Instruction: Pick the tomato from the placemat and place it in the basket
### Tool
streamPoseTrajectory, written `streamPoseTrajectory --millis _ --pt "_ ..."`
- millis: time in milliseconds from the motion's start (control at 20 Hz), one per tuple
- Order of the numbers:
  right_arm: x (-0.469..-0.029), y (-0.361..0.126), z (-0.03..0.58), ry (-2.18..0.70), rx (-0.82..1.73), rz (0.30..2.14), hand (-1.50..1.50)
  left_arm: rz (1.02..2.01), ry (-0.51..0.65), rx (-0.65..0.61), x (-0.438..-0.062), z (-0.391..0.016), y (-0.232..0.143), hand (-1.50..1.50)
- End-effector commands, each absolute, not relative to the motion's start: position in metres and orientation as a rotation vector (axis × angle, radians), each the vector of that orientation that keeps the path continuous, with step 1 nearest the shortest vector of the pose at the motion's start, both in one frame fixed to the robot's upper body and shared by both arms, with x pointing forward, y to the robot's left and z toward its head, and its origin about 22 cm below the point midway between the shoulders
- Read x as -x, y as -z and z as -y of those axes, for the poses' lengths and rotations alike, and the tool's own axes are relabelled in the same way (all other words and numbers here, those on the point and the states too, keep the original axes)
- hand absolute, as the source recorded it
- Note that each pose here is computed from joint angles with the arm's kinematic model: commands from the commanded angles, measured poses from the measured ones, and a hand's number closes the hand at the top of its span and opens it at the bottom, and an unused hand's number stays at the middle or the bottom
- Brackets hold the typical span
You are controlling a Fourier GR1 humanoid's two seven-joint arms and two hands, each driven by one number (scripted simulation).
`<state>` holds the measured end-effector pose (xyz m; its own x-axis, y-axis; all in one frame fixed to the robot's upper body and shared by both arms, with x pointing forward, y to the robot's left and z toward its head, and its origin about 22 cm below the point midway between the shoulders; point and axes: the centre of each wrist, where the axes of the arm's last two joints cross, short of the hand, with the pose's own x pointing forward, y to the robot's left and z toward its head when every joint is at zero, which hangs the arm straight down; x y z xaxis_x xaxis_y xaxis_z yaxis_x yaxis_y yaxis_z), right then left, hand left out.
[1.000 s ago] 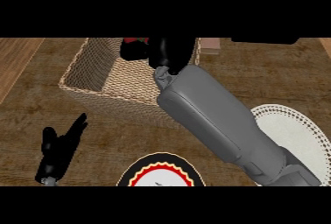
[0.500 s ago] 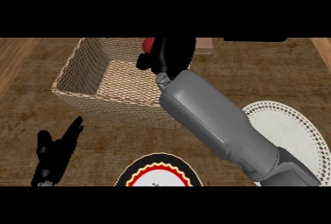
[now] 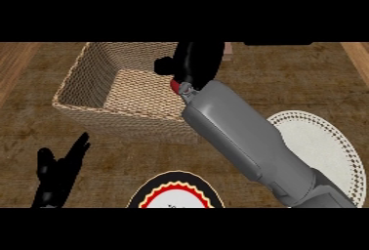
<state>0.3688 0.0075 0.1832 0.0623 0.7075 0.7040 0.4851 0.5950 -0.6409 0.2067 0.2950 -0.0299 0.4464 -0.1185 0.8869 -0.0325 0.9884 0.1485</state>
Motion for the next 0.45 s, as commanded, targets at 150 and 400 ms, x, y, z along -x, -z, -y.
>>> streamPoseTrajectory --millis 150,400 --pt "-0.355 -0.200 0.007 0.050 0.958 1.488 -1.50 0.996 0.016 -0.173 -0.182 -0.299 0.055 0.00" --pt "-0.346 -0.193 0.054 0.120 0.976 1.449 -1.50 0.988 0.002 -0.195 -0.176 -0.311 0.057 0.00"
